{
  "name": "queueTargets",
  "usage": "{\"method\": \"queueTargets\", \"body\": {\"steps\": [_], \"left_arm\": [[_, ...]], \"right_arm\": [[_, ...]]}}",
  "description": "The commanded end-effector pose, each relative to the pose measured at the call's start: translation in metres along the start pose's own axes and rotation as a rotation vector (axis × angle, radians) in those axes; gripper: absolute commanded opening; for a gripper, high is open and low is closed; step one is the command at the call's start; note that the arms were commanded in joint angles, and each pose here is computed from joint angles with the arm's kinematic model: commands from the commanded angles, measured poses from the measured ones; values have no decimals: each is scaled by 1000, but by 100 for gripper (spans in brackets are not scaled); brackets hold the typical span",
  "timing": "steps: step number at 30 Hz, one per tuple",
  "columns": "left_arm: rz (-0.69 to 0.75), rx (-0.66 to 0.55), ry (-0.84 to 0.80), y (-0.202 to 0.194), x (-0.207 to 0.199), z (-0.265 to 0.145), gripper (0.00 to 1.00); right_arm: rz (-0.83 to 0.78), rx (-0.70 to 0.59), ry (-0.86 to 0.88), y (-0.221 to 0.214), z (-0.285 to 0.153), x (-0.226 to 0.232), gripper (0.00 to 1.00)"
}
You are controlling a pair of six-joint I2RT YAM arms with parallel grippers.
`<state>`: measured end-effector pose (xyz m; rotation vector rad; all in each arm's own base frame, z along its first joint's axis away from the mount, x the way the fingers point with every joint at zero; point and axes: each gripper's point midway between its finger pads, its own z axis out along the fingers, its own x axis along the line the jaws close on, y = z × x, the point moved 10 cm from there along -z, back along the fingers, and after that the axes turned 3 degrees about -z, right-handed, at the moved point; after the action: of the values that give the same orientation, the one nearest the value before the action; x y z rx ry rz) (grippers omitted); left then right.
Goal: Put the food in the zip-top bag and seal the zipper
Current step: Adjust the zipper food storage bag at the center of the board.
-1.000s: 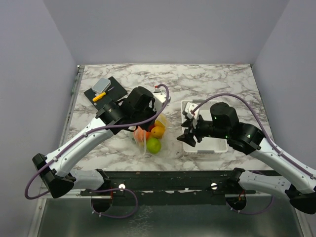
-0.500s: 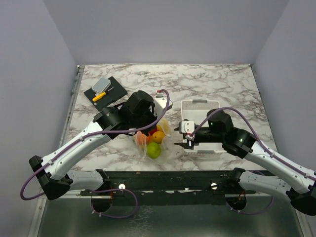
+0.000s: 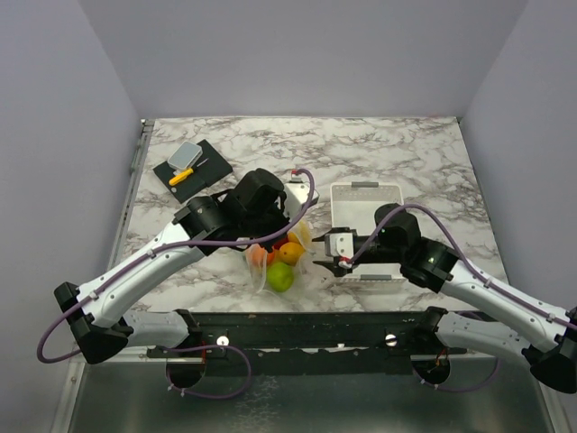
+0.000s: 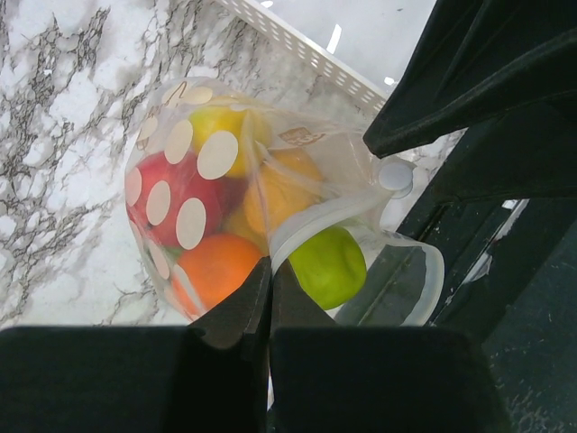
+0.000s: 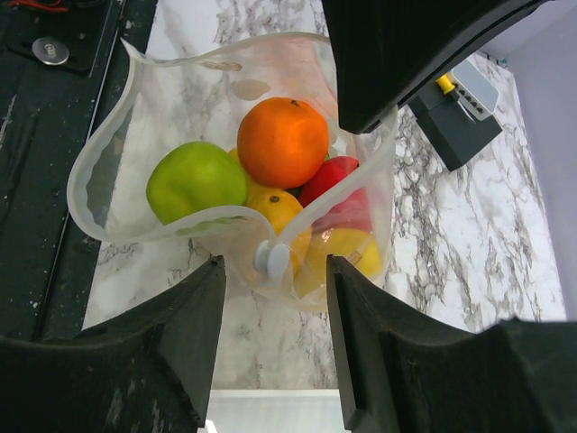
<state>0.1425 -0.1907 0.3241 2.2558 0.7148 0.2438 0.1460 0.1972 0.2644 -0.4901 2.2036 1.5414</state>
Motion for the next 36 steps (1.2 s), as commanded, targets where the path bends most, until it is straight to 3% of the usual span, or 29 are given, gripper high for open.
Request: {"method": "queueTargets", "body": {"steps": [1, 15, 25, 33, 36], "left_arm": [[13, 21, -21, 0, -2, 4, 0], [7, 43, -28, 1, -3, 8, 0], [6, 51, -24, 1, -3, 10, 0], [8, 48, -24, 0, -4, 8, 0], [8, 46, -24, -1, -4, 7, 0]], "right_arm": [[-57, -46, 19, 0, 2, 5, 53], [-130, 17, -76, -10, 6, 4, 40], [-131, 57, -69, -18, 8, 7, 38], [-136, 79, -80, -20, 8, 5, 29], [-136, 88, -86, -19, 6, 5, 21]]}}
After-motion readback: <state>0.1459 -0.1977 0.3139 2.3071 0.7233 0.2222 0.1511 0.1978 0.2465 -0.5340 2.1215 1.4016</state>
